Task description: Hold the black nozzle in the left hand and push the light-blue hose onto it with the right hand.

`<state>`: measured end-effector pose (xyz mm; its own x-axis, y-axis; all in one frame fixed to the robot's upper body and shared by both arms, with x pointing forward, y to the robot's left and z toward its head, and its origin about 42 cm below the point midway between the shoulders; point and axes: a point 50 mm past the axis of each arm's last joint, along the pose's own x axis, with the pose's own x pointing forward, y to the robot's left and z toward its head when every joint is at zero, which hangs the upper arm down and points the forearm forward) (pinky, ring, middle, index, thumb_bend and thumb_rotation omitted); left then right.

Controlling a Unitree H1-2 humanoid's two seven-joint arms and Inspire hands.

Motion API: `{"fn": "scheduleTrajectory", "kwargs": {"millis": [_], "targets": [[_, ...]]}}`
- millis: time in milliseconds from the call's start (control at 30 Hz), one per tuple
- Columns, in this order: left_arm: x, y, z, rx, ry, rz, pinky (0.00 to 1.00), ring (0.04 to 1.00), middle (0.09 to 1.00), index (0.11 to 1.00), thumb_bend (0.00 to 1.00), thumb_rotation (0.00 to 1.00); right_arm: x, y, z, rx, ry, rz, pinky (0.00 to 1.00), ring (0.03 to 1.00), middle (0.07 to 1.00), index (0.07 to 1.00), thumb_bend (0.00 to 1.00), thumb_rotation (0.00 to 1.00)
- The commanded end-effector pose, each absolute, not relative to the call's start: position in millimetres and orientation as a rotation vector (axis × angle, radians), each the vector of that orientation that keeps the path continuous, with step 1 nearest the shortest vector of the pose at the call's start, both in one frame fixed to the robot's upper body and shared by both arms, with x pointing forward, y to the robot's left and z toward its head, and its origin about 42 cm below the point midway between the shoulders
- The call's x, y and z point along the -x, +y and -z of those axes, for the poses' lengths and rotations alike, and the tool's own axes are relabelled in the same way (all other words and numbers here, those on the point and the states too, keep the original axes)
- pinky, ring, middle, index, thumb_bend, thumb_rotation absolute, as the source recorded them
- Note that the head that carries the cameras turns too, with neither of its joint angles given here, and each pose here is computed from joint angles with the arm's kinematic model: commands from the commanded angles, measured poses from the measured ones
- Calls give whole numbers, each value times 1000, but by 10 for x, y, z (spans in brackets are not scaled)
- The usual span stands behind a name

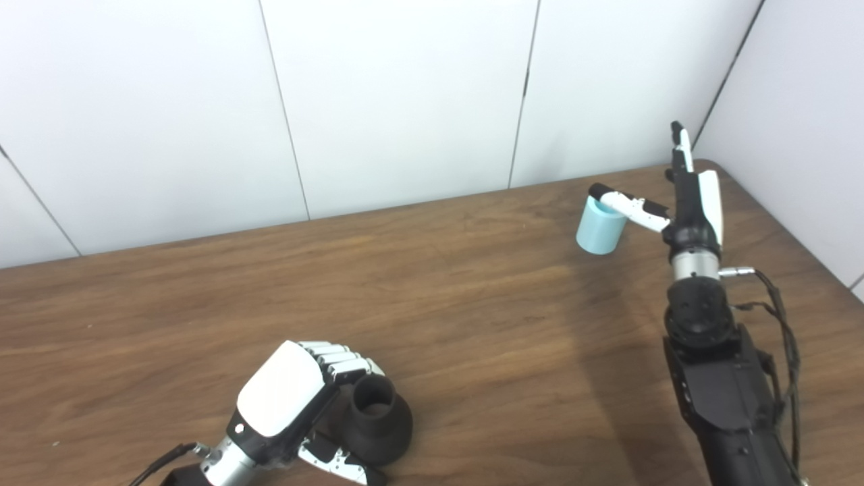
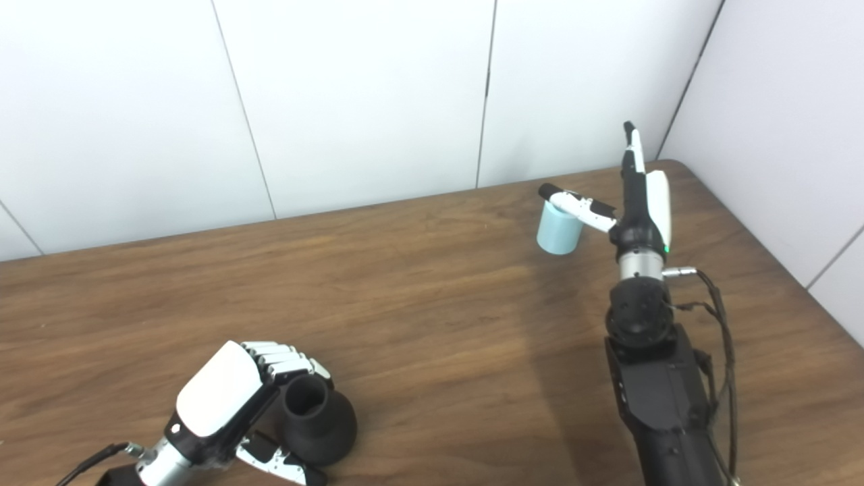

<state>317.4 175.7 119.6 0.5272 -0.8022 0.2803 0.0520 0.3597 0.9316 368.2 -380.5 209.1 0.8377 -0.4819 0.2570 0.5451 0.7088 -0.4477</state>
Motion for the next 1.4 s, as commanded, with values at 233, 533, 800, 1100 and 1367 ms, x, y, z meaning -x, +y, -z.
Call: {"fn": "scheduleTrajectory", "kwargs": {"millis": [233,533,800,1100,1367], "targets": [[-2887,1811,-850,-1007,-743,708,422,496,488,479,523,0,-3991,-3882,-2203,632,-115,603,826,928,984,990,958,460],[-2879,1860,-867,-1012,-734,715,428,497,488,480,523,0,-4093,-3902,-1877,582,-82,562,801,910,962,984,978,403],[-2906,1894,-912,-1021,-748,702,413,492,486,483,523,0,-4016,-3836,-1682,585,-52,541,805,907,952,958,974,418],[-2906,1909,-915,-1022,-743,706,402,494,487,481,523,0,-3953,-3772,-1605,599,-55,519,793,884,920,920,962,408],[-2895,1910,-911,-1022,-741,706,412,498,488,479,523,0,-3952,-3774,-1599,621,-36,510,707,794,841,839,941,414]]}}
